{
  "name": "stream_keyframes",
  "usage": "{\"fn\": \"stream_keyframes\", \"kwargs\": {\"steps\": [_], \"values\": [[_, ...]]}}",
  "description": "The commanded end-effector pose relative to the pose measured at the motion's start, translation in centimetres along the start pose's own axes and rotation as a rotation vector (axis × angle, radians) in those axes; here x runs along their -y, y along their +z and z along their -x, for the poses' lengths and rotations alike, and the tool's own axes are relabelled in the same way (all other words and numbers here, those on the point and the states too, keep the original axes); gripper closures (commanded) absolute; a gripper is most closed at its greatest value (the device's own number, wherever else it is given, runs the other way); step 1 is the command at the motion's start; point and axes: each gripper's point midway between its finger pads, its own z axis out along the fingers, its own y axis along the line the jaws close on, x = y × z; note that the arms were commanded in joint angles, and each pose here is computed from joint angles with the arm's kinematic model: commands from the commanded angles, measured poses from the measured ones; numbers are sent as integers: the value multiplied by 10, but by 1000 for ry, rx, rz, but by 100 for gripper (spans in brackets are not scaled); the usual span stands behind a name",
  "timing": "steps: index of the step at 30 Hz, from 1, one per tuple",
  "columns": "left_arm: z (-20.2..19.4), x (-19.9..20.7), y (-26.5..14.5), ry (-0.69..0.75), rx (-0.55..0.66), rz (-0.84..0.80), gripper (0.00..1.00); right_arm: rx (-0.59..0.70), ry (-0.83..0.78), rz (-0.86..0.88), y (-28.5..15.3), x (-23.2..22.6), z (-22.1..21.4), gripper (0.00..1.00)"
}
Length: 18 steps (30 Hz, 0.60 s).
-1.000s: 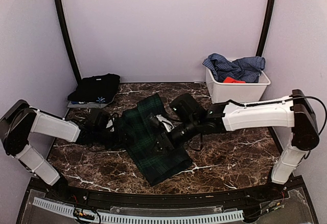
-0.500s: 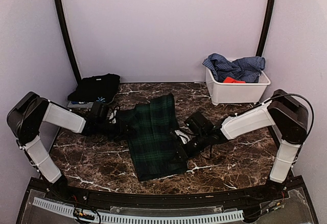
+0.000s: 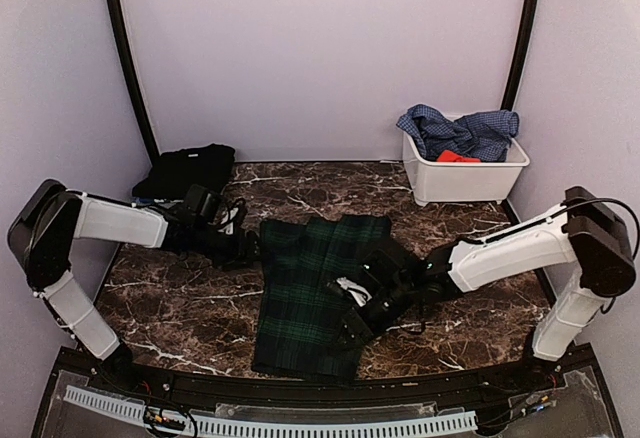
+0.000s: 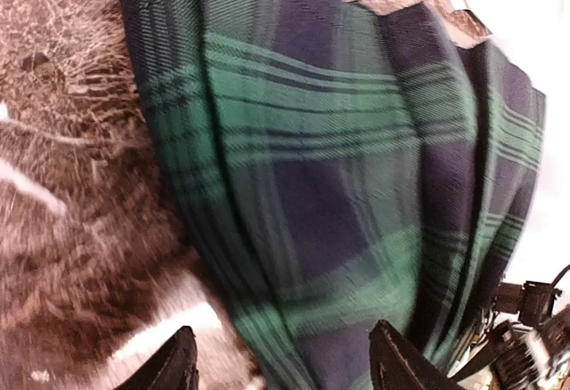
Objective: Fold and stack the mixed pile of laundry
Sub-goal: Adjust the rectangle-folded skirt at the center of the board.
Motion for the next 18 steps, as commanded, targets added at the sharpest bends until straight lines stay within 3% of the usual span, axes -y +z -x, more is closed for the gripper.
{"fn": "stream_keyframes", "kwargs": {"steps": [1,5,12,18], "values": [[-2,15,-42,19,44,45,34,165,-50,-83,-65,-5,50,66],[-30,20,-52,14,25,36,34,261,-28,-149,-92,24,91,66],[-94,39,-33,106,-124,1,34,251,10,-202,-74,80,131,68],[-123,40,-7,118,-202,12,47,225,70,-241,-62,143,143,70]]}}
